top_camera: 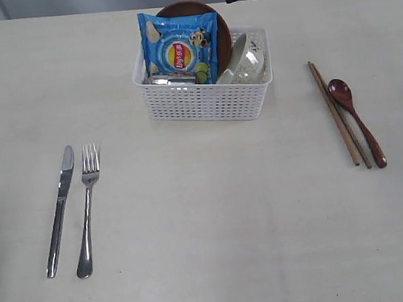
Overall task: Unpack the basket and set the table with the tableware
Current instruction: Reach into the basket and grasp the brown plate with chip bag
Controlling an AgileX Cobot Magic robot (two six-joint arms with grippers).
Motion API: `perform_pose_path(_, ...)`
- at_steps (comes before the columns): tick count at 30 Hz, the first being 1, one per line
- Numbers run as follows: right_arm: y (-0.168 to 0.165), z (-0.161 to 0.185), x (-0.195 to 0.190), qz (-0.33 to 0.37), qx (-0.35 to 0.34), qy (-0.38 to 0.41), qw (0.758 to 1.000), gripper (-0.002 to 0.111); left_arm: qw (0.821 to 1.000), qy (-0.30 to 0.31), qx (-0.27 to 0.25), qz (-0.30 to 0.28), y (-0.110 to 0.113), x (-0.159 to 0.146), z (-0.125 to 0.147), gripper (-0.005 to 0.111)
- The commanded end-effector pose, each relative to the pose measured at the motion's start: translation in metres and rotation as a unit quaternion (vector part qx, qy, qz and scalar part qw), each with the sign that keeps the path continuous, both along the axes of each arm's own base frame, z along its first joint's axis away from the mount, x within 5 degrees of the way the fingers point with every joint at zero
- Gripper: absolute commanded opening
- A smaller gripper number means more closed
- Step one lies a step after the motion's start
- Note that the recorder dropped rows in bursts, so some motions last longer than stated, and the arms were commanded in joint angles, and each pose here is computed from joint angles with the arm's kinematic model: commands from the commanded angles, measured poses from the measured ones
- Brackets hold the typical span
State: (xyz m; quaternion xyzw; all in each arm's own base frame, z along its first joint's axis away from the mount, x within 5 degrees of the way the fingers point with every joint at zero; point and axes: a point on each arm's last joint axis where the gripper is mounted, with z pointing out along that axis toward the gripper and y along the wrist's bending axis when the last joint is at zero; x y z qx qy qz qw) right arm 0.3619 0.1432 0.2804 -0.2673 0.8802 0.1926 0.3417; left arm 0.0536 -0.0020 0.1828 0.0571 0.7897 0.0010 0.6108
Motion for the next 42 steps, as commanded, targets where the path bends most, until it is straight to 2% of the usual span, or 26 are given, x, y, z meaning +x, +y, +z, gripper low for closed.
perform_pose_path(1,0.005,0.009,0.003,0.028,-0.008,-0.064,0.998,0.048,1.0,0.0,-0.002,-0.002,0.0,0.0,-0.001,0.0)
perform_pose_path(6,0.006,0.011,0.004,0.033,-0.003,-0.08,0.996,0.048,1.0,0.0,-0.002,-0.002,0.0,0.0,-0.001,0.0)
perform_pose_path(10,0.01,0.009,0.006,0.019,0.031,-0.065,0.997,0.048,1.0,0.0,-0.002,-0.002,0.0,0.0,-0.001,0.0)
perform_pose_path(17,0.015,-0.013,0.022,0.019,0.03,-0.035,0.999,0.048,1.0,0.0,-0.002,-0.002,0.0,0.0,-0.001,0.0)
perform_pose_path(32,0.035,-0.06,0.077,0.082,0.015,0.008,0.997,0.048,1.0,0.0,-0.002,-0.002,0.0,0.0,-0.001,0.0)
perform_pose_path(34,0.033,-0.062,0.08,0.083,0.013,0.01,0.996,0.051,1.0,0.0,-0.002,-0.002,0.0,0.0,-0.001,0.0)
perform_pose_path(35,0.028,-0.059,0.082,0.087,0.016,0.016,0.996,0.059,1.0,0.0,-0.002,-0.002,0.0,0.0,-0.001,0.0)
perform_pose_path(37,0.024,-0.056,0.083,0.093,0.021,0.024,0.995,0.066,1.0,0.0,-0.002,-0.002,0.0,0.0,-0.001,0.0)
perform_pose_path(42,0.018,-0.066,0.089,0.098,0.011,0.021,0.995,0.067,1.0,0.0,-0.002,-0.002,0.0,0.0,-0.001,0.0)
